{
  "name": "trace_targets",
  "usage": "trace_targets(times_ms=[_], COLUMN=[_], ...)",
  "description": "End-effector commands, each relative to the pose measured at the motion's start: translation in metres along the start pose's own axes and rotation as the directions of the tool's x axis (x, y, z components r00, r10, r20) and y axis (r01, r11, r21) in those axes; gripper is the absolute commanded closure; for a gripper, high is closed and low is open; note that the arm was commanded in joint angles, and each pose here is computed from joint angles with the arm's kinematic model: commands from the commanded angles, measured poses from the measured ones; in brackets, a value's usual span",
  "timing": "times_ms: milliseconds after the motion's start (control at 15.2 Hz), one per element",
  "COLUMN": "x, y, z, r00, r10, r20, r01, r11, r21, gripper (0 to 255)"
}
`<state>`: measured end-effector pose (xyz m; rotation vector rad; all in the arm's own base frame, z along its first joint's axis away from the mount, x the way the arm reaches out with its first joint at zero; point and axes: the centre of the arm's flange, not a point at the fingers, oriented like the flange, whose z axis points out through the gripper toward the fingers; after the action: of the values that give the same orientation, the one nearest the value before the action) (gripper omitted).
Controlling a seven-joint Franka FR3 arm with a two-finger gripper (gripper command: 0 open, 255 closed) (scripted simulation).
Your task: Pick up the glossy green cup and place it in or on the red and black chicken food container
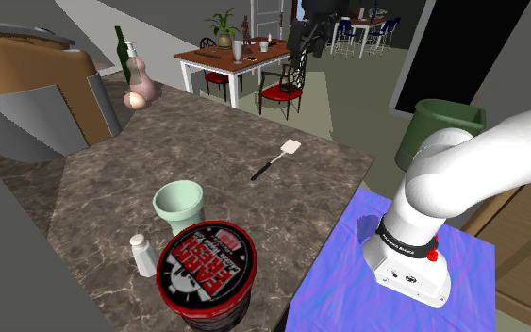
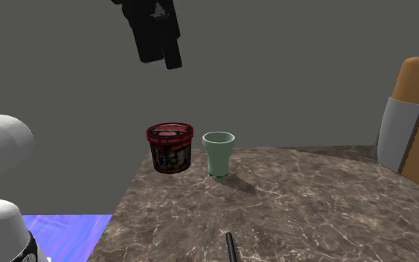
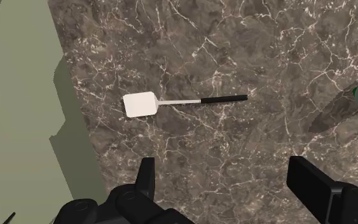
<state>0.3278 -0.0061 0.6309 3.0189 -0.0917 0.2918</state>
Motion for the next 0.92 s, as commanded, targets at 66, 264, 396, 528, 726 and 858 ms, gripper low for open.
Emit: trace_targets(times_ms=[66, 264, 396, 528, 726, 858], x=[0.003, 0.011, 0.016, 0.021, 0.028, 0.033], y=[-0.009, -0.037, -0.056, -0.075, -0.104, -0.124], z=[0.008, 0.031, 0.046, 0.061, 0.083, 0.097], r00=[1.0, 1.0, 0.999, 0.999, 0.998, 0.997], r10=[-0.002, -0.01, -0.015, -0.021, -0.029, -0.035], r20=[0.006, 0.023, 0.035, 0.047, 0.064, 0.075], r01=[0.002, 0.009, 0.014, 0.018, 0.024, 0.027], r11=[1.0, 0.999, 0.999, 0.998, 0.995, 0.994], r21=[0.008, 0.033, 0.05, 0.067, 0.092, 0.109], gripper=[0, 0, 0, 0, 0, 0])
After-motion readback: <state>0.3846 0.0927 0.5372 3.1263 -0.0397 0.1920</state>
